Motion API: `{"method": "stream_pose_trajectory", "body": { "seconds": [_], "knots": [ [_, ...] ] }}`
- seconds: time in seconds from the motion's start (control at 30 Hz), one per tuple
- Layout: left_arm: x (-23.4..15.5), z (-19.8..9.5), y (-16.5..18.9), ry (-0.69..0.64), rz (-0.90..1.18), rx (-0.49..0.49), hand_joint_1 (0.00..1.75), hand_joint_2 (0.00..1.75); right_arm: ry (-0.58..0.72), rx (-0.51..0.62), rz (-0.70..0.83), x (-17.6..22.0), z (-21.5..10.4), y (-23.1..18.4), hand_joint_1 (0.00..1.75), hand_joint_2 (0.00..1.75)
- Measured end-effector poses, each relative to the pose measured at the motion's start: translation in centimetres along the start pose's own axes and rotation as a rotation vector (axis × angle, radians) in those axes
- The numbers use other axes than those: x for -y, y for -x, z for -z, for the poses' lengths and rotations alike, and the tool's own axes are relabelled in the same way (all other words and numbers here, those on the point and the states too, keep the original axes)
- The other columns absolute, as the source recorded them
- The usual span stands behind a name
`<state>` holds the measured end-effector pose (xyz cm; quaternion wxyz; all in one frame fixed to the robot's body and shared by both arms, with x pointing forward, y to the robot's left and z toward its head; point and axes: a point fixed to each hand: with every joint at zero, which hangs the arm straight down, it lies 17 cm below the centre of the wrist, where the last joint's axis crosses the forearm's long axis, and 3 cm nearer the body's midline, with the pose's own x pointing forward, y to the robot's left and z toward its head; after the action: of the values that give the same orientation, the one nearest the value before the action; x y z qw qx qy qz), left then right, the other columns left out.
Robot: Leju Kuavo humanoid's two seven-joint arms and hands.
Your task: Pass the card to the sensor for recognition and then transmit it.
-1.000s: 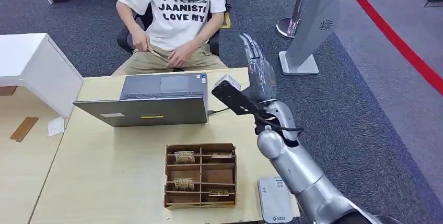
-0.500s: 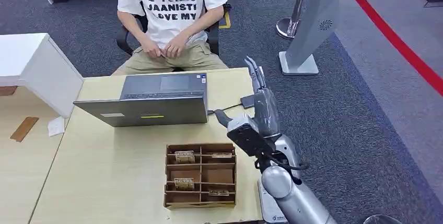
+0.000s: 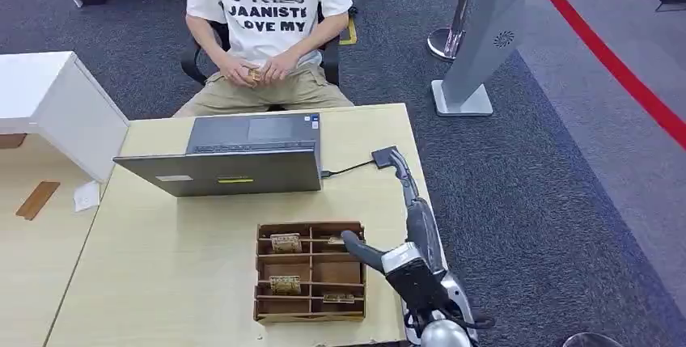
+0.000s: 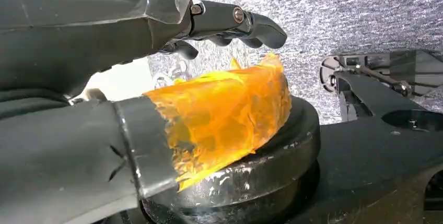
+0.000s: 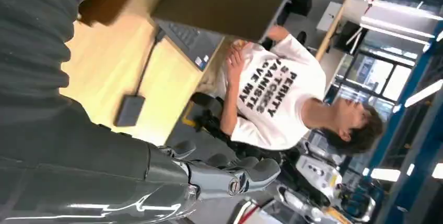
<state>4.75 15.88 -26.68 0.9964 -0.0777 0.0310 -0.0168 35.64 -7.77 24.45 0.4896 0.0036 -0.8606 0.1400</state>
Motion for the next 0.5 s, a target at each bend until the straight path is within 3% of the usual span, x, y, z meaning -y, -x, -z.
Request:
{"method": "stream_pose_trajectory", "body": {
  "seconds": [0.13, 0.33, 0.43, 0.5],
  "knots": [
    [-0.1, 0.0, 0.0, -0.001, -0.011, 0.002, 0.0, 0.0, -0.059, -0.045, 0.15, -1.3, -1.4, 0.4, 0.0, 1.75],
    [-0.1, 0.0, 0.0, 0.0, -0.014, 0.002, 0.0, 0.0, -0.085, -0.058, 0.219, -1.9, -1.9, 0.4, 0.0, 1.75],
    [-0.2, 0.0, 0.0, -0.001, -0.016, 0.003, 0.0, 0.0, -0.227, -0.096, 0.549, -4.4, -4.3, -0.7, 0.0, 1.75],
    [-0.2, 0.0, 0.0, -0.001, -0.015, 0.003, 0.0, 0.0, -0.26, -0.098, 0.621, -4.8, -4.9, -1.1, 0.0, 1.75]
  ]
}}
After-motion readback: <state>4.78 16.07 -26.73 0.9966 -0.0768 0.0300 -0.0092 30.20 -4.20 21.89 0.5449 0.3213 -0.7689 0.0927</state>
